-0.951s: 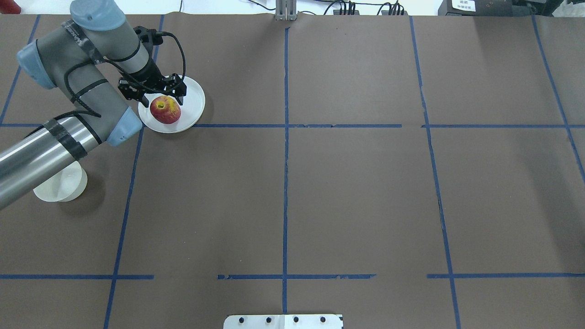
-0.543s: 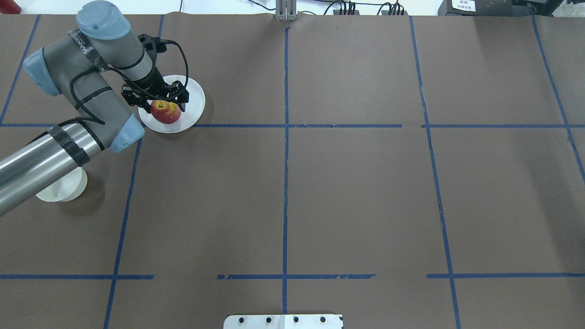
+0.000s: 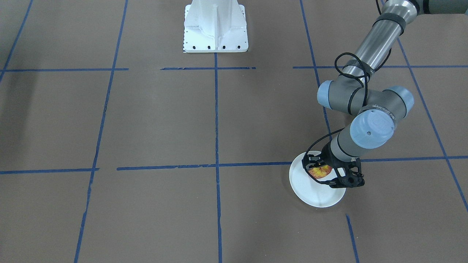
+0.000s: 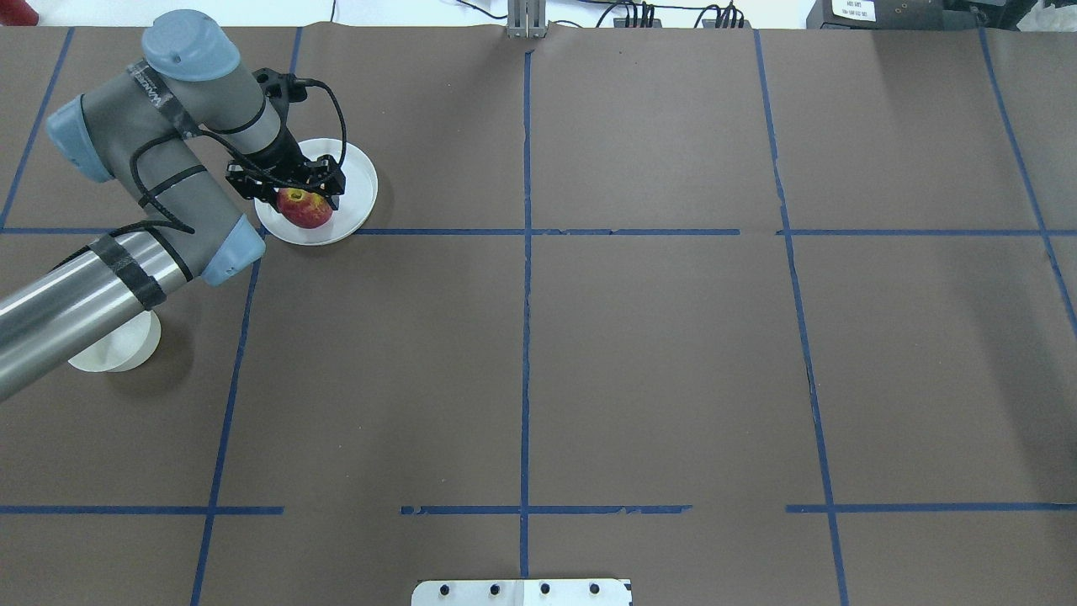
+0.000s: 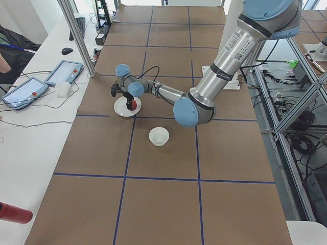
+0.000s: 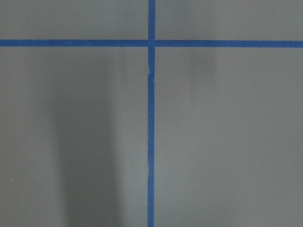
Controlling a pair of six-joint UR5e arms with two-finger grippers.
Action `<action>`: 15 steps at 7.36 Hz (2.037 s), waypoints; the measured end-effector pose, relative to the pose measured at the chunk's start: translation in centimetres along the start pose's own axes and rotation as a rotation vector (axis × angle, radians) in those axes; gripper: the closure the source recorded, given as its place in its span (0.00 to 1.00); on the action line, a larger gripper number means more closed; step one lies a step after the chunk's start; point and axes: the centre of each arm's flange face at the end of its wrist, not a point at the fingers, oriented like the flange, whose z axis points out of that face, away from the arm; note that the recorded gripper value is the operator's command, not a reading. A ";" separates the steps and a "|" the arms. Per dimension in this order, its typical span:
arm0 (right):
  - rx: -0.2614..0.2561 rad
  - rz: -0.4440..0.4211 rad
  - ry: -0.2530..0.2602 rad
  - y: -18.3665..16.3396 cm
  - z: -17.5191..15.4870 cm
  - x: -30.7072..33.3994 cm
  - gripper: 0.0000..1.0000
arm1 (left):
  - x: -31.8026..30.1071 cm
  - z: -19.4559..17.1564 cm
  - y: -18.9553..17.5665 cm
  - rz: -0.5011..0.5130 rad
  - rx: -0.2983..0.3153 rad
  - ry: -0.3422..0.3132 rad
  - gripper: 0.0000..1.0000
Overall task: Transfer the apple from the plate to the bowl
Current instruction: 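Lower the left gripper and close it around the apple, then lift the apple and carry it with the left gripper over the white bowl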
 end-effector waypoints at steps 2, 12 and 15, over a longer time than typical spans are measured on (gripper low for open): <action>0.000 0.000 0.000 0.0 0.0 0.0 0.00 | -0.6 -1.5 -0.7 -0.005 0.020 0.007 1.00; 0.000 0.000 0.000 0.0 0.0 0.0 0.00 | -22.5 -11.1 19.6 0.043 0.186 -0.042 1.00; 0.000 0.000 0.000 0.0 0.0 0.0 0.00 | -22.5 -6.9 21.6 0.001 0.173 -0.053 1.00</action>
